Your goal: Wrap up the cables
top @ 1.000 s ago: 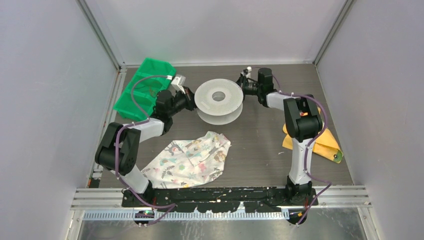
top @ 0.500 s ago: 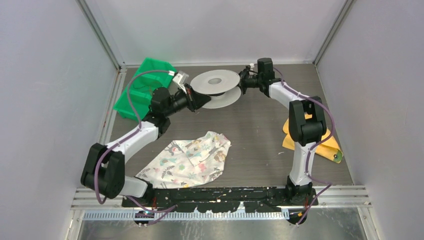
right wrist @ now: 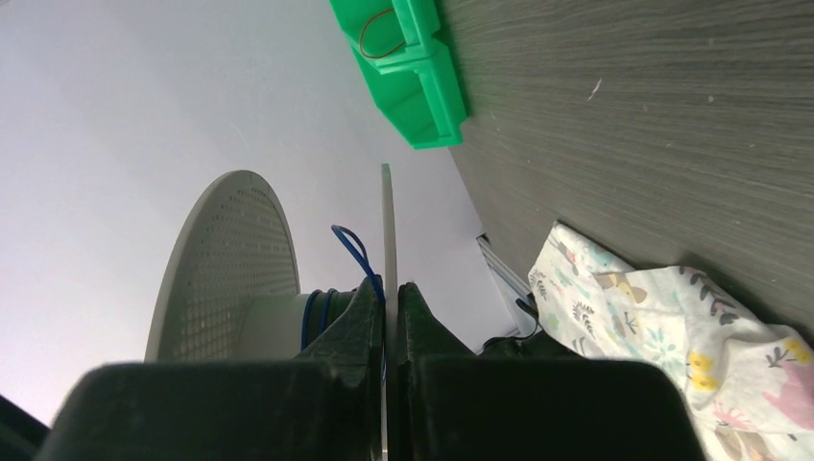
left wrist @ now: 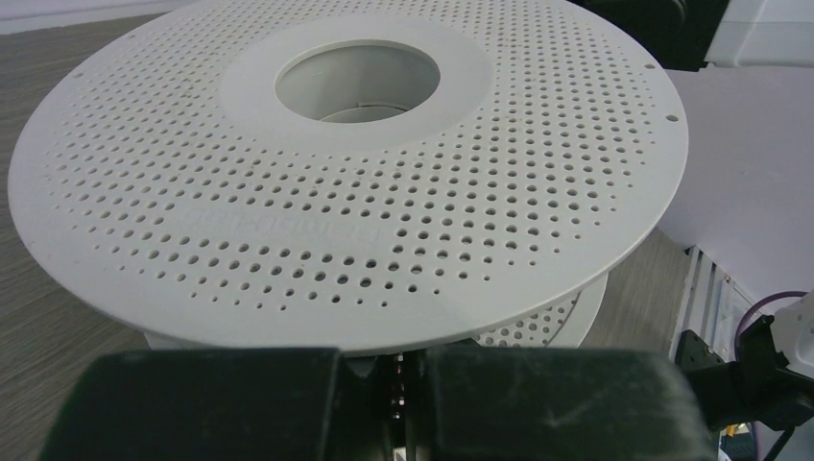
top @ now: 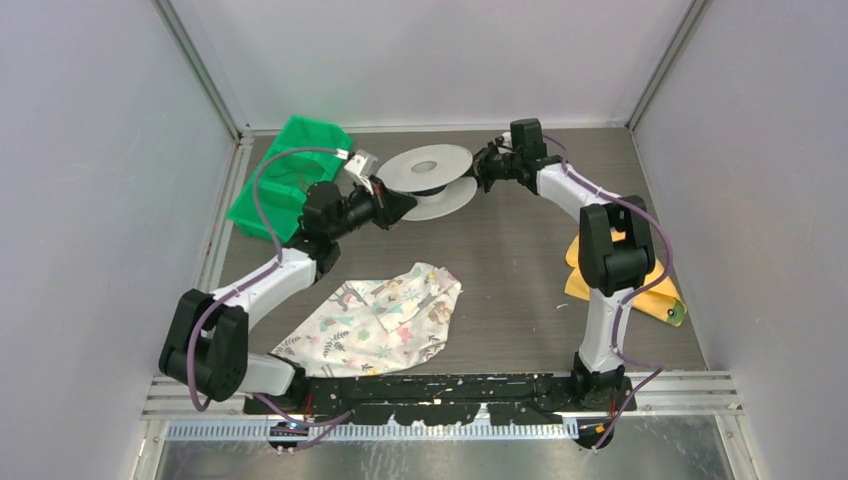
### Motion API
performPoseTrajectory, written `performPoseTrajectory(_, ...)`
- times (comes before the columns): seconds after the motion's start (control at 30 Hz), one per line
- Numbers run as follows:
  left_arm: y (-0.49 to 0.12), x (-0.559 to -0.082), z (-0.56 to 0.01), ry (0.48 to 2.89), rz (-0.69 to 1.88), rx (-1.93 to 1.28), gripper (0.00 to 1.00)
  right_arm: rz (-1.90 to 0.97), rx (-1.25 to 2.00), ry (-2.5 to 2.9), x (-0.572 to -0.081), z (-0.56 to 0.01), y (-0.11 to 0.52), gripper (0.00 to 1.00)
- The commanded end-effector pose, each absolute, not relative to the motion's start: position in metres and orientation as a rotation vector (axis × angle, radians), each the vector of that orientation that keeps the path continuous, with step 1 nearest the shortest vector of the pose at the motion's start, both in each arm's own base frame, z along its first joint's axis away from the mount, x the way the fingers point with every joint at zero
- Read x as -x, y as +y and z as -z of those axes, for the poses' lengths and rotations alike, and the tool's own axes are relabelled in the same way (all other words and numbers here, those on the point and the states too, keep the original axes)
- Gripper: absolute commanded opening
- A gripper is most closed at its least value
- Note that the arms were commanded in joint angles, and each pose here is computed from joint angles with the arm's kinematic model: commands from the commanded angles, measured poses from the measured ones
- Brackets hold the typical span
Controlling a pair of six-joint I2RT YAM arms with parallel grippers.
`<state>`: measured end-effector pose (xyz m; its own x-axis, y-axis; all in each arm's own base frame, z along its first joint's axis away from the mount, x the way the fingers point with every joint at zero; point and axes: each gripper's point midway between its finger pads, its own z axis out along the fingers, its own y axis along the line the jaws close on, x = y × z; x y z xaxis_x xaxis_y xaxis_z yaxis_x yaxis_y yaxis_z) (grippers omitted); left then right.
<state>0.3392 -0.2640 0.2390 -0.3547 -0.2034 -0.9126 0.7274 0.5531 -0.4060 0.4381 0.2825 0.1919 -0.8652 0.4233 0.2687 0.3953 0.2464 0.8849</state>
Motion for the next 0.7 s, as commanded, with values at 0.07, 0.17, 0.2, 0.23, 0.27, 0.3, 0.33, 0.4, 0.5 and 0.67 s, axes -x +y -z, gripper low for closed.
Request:
performPoseTrajectory(0.07, -0.294, -0.315, -0.211, 1.651, 1.124, -0.614, 0.01, -1.697, -0.681, 2.218, -0.457, -0.221, 0.294, 0.01)
performPoseTrajectory(0.17, -0.298, -0.323, -0.201, 1.608, 1.108, -0.648, 0.00, -1.718, -0.634, 2.119, -0.470, -0.213, 0.295, 0.01)
performPoseTrajectory(0.2, -0.300, -0.325, -0.198, 1.590, 1.104, -0.661, 0.00, -1.732, -0.613, 2.080, -0.474, -0.212, 0.295, 0.01)
performPoseTrajectory(0.23, -0.302, -0.330, -0.191, 1.581, 1.097, -0.666, 0.00, -1.742, -0.593, 2.049, -0.479, -0.208, 0.295, 0.01)
performPoseTrajectory(0.27, -0.303, -0.333, -0.186, 1.567, 1.089, -0.669, 0.00, -1.743, -0.582, 2.033, -0.483, -0.203, 0.296, 0.01)
performPoseTrajectory(0.3, -0.304, -0.336, -0.182, 1.554, 1.083, -0.673, 0.00, -1.753, -0.585, 2.015, -0.489, -0.198, 0.295, 0.01)
performPoseTrajectory(0.33, -0.306, -0.340, -0.177, 1.540, 1.078, -0.676, 0.01, -1.784, -0.583, 1.989, -0.493, -0.195, 0.296, 0.01)
performPoseTrajectory(0.4, -0.309, -0.346, -0.171, 1.500, 1.070, -0.680, 0.00, -1.831, -0.583, 1.962, -0.504, -0.181, 0.300, 0.01)
performPoseTrajectory(0.5, -0.312, -0.355, -0.159, 1.478, 1.065, -0.669, 0.00, -1.879, -0.551, 1.936, -0.514, -0.175, 0.305, 0.01)
performPoseTrajectory(0.67, -0.314, -0.367, -0.140, 1.446, 1.035, -0.650, 0.00, -1.809, -0.529, 2.011, -0.521, -0.158, 0.305, 0.02)
